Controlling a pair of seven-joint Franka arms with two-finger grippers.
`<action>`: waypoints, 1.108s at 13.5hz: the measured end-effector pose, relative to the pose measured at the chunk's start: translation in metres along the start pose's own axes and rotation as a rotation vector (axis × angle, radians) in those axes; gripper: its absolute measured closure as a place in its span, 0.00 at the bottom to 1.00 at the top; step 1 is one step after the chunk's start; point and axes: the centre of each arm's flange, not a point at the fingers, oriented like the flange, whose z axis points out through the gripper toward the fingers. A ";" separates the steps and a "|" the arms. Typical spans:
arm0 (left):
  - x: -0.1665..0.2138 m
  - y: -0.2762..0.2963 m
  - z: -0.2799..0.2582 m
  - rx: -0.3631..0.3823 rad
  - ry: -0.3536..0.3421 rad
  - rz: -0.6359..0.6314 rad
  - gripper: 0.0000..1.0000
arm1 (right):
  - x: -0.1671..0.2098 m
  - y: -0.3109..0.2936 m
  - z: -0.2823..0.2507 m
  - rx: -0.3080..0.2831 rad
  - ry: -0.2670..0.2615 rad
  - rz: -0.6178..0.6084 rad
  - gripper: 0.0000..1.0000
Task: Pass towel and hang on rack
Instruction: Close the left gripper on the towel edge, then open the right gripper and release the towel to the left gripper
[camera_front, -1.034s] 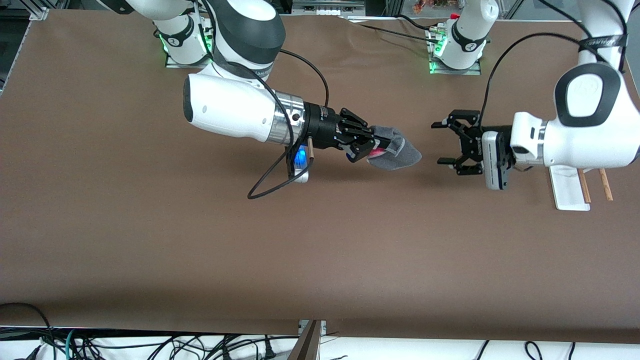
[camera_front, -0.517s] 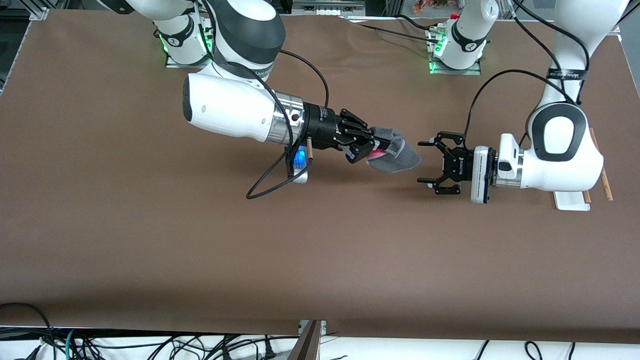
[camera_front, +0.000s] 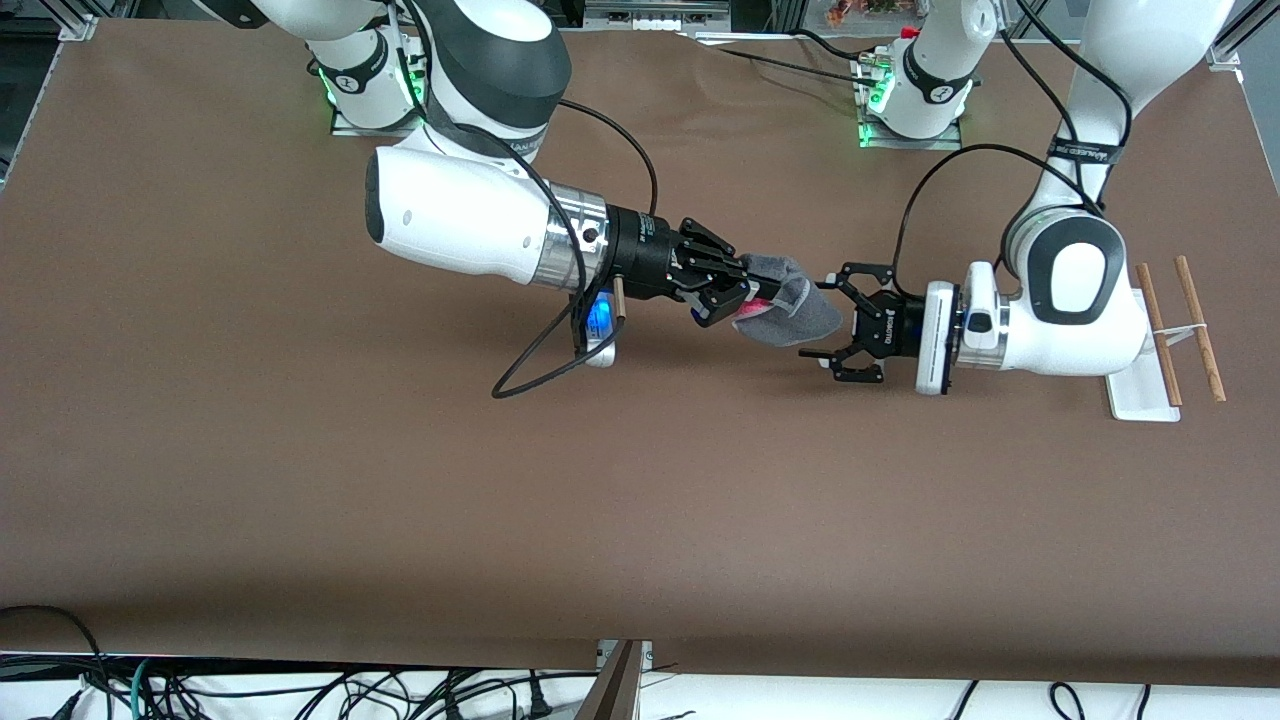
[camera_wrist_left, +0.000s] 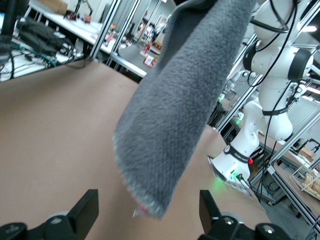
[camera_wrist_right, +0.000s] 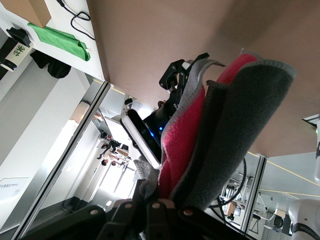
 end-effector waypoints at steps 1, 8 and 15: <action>-0.002 0.000 0.004 0.003 0.008 0.018 0.13 | 0.000 0.000 0.000 0.000 0.000 0.000 0.97; -0.006 0.000 0.010 0.014 0.019 0.070 0.89 | 0.000 0.000 0.000 0.001 0.000 0.000 0.97; -0.006 0.000 0.010 0.015 0.018 0.072 0.98 | 0.000 -0.001 -0.001 0.011 0.002 0.000 0.91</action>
